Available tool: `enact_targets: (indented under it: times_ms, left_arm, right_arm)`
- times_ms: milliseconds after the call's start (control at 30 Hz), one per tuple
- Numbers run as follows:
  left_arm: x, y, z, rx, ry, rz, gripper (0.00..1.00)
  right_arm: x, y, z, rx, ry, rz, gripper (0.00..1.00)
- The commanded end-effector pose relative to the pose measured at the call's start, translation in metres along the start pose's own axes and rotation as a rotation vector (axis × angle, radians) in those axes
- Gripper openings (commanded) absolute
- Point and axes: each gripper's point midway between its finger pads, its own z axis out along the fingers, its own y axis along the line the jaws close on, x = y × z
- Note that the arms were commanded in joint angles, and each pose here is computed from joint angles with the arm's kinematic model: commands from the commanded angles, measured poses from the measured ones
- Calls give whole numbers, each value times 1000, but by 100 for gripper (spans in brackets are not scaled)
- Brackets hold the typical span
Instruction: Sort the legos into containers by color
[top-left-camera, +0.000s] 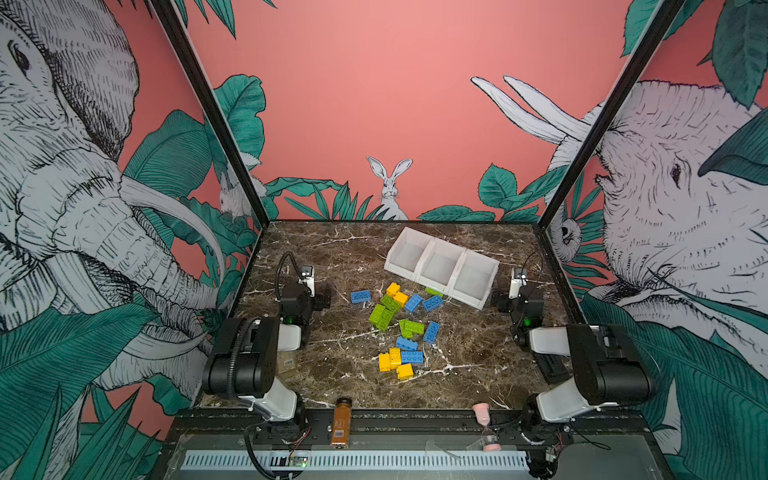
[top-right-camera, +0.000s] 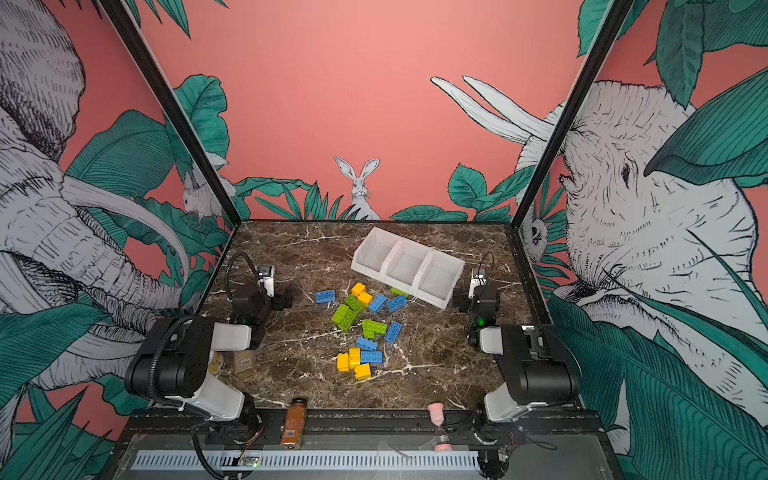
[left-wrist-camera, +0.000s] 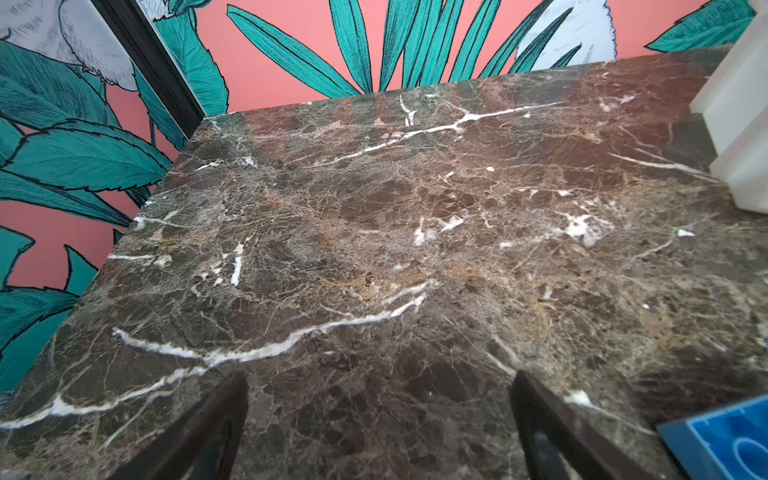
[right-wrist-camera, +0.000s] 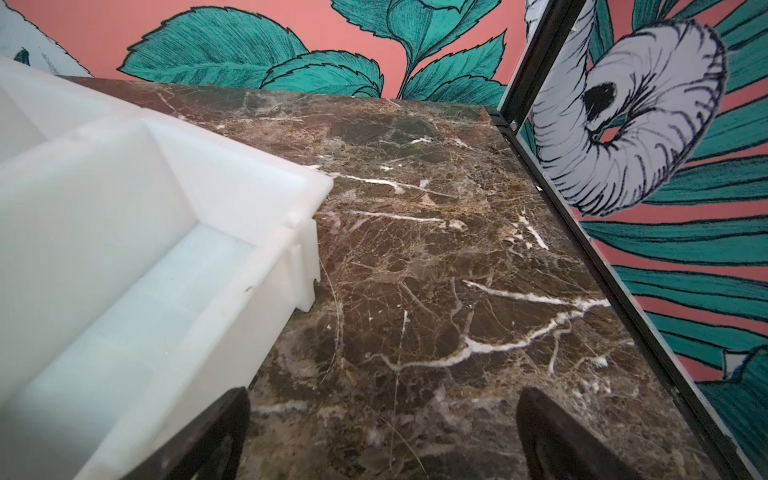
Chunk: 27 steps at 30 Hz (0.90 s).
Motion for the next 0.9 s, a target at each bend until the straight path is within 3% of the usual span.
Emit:
enact_targets:
  times_ms: [0, 867]
  left_arm:
    - [-12, 1, 0, -3, -26, 6, 99]
    - [-12, 0, 0, -2, -30, 8, 99]
  right_arm:
    - [-12, 1, 0, -4, -37, -4, 98]
    - [-12, 6, 1, -33, -33, -19, 98]
